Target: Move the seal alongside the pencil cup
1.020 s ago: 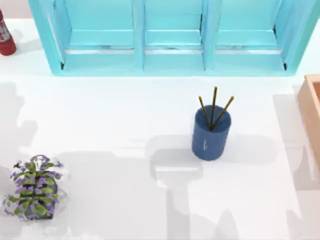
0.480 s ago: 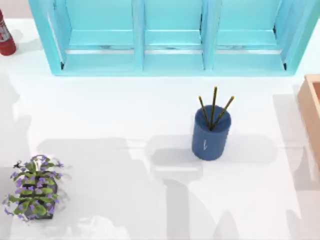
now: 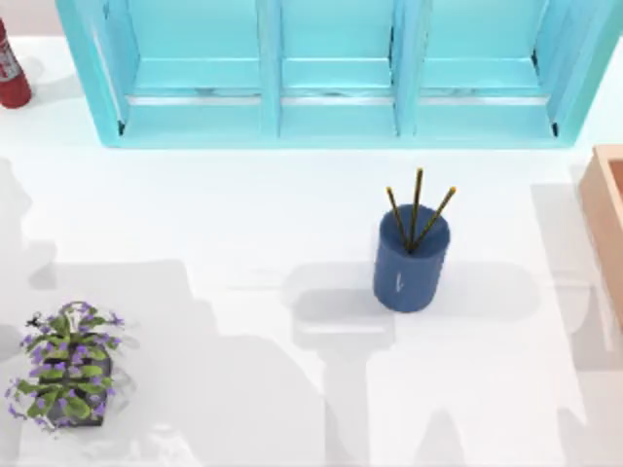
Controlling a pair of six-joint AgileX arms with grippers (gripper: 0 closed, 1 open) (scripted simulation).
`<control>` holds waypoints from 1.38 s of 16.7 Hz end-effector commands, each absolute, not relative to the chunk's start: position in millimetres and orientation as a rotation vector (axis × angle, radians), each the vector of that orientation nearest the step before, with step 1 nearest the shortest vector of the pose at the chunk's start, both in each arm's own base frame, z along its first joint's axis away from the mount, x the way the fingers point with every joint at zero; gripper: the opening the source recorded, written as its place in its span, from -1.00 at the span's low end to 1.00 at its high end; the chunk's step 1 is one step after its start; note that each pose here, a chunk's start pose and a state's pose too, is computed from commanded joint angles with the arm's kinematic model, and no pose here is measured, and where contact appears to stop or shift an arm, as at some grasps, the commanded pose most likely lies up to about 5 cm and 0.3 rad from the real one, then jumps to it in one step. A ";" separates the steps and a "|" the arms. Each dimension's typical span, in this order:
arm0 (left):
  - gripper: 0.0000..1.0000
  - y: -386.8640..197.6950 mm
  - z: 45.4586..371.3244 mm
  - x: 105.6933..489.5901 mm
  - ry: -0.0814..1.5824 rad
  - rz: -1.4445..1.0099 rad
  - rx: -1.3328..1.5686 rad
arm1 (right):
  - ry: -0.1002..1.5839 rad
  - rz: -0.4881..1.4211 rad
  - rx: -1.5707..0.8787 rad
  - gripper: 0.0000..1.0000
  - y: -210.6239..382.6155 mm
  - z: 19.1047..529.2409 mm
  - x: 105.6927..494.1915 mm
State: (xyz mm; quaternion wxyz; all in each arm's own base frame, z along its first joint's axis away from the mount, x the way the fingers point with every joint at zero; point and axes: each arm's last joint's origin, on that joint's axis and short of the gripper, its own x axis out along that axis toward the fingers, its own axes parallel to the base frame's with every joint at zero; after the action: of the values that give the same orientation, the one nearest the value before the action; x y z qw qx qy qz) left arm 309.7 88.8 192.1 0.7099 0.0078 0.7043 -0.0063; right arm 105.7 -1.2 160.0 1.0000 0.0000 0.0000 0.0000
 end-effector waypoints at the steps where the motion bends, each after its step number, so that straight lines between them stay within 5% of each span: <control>1: 1.00 89.0 179.9 309.6 1.558 -0.013 0.018 | 0.000 0.000 0.000 1.00 -1.2 160.0 105.7; 9: 1.00 88.1 149.1 304.9 1.571 -0.016 0.015 | 0.000 0.000 0.000 1.00 -1.2 160.0 105.7; 22: -0.96 88.1 149.1 304.9 1.571 -0.016 0.015 | 0.000 0.000 0.000 1.00 -1.2 160.0 105.7; 23: -1.00 88.1 149.1 304.9 1.571 -0.016 0.015 | 0.000 0.000 0.000 1.00 -1.2 160.0 105.7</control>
State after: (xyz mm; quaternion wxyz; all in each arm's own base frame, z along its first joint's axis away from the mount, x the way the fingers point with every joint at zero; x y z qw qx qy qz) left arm 304.9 88.1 149.1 0.7069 0.0070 0.7073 -0.0072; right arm 105.7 -1.2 160.0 1.0000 0.0000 0.0000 0.0000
